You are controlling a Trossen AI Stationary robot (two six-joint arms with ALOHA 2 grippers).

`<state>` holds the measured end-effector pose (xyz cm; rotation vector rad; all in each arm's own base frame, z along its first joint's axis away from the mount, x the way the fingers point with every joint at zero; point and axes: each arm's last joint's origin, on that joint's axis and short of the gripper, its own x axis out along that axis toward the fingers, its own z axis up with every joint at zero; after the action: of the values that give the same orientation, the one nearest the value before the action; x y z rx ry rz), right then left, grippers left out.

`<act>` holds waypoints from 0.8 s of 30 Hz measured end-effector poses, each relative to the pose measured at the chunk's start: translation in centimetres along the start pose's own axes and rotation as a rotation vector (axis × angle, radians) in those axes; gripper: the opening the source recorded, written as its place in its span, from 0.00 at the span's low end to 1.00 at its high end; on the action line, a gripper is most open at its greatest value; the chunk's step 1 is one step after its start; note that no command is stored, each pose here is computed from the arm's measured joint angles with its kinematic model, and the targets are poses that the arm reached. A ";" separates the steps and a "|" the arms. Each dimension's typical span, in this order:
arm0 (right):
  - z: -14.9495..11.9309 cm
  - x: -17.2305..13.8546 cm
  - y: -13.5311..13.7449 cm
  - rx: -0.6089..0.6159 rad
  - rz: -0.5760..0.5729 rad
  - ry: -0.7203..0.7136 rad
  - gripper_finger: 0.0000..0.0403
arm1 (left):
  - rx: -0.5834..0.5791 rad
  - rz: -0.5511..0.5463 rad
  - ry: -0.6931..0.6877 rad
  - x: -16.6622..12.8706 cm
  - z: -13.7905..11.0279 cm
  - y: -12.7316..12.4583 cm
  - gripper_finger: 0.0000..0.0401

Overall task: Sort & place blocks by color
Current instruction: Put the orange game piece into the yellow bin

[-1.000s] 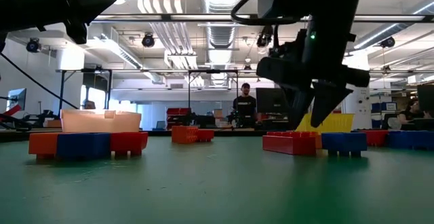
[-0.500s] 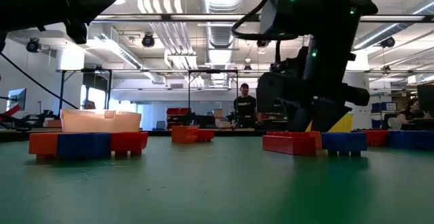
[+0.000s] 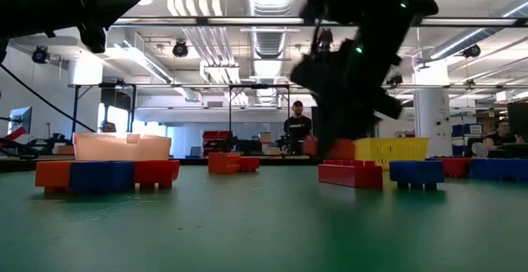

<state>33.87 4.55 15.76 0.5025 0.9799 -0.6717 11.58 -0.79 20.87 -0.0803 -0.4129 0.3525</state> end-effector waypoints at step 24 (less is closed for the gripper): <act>4.4 -1.5 3.2 -0.307 0.187 -0.506 0.33 | 0.006 0.002 0.013 0.1 -0.2 0.0 0.00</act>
<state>38.16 4.30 19.39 0.1353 0.5340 -0.4365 11.74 -0.81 20.73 -0.0769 -0.3984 0.3553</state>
